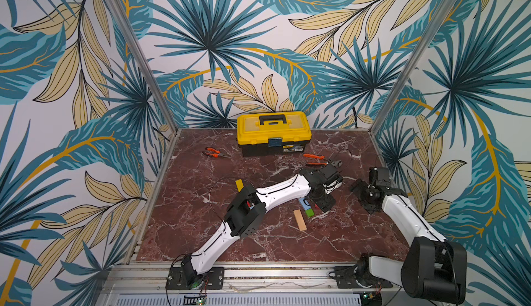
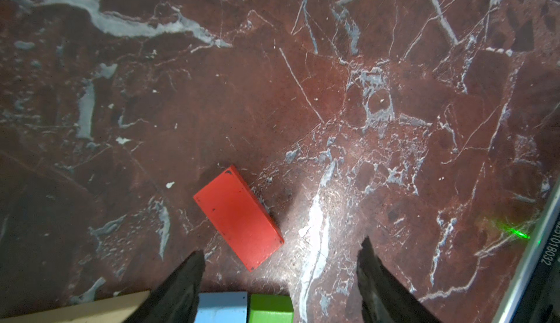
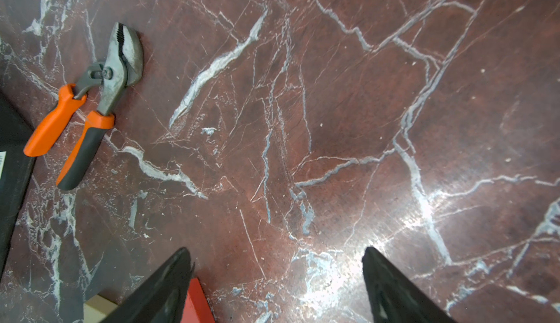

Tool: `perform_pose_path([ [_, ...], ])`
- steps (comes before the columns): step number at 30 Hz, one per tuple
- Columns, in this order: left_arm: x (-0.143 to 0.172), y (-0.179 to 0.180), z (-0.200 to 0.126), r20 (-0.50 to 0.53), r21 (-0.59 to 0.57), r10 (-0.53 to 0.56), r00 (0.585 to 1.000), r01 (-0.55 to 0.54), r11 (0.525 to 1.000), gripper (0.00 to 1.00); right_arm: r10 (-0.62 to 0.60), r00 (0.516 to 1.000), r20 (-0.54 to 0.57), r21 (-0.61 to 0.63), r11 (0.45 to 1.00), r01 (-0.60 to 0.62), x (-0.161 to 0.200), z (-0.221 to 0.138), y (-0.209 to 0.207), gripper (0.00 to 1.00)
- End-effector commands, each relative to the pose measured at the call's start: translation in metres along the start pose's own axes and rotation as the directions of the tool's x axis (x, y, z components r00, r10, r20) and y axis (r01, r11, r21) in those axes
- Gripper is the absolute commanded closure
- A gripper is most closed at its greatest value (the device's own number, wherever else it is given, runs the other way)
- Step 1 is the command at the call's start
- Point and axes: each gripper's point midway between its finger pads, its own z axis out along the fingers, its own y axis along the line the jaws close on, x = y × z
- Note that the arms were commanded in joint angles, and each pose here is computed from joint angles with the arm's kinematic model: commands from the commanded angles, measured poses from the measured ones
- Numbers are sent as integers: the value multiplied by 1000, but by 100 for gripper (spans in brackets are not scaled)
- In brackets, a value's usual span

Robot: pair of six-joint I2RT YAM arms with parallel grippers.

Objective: Assemble the letter v with building blocks
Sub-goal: Assemble the building block at the center of the board.

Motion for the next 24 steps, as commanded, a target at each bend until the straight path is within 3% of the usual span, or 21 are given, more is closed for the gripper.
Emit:
perform_pose_path([
  [1,4,9,12,-18,-13,-20,1000,20,1000,23,-14,1000,-21,15,1000,14,6,6,-6,11],
  [24,8,30,28,-38,-29,-71,997,70,997,29,-28,999,-43,16,999,29,10,14,-7,11],
])
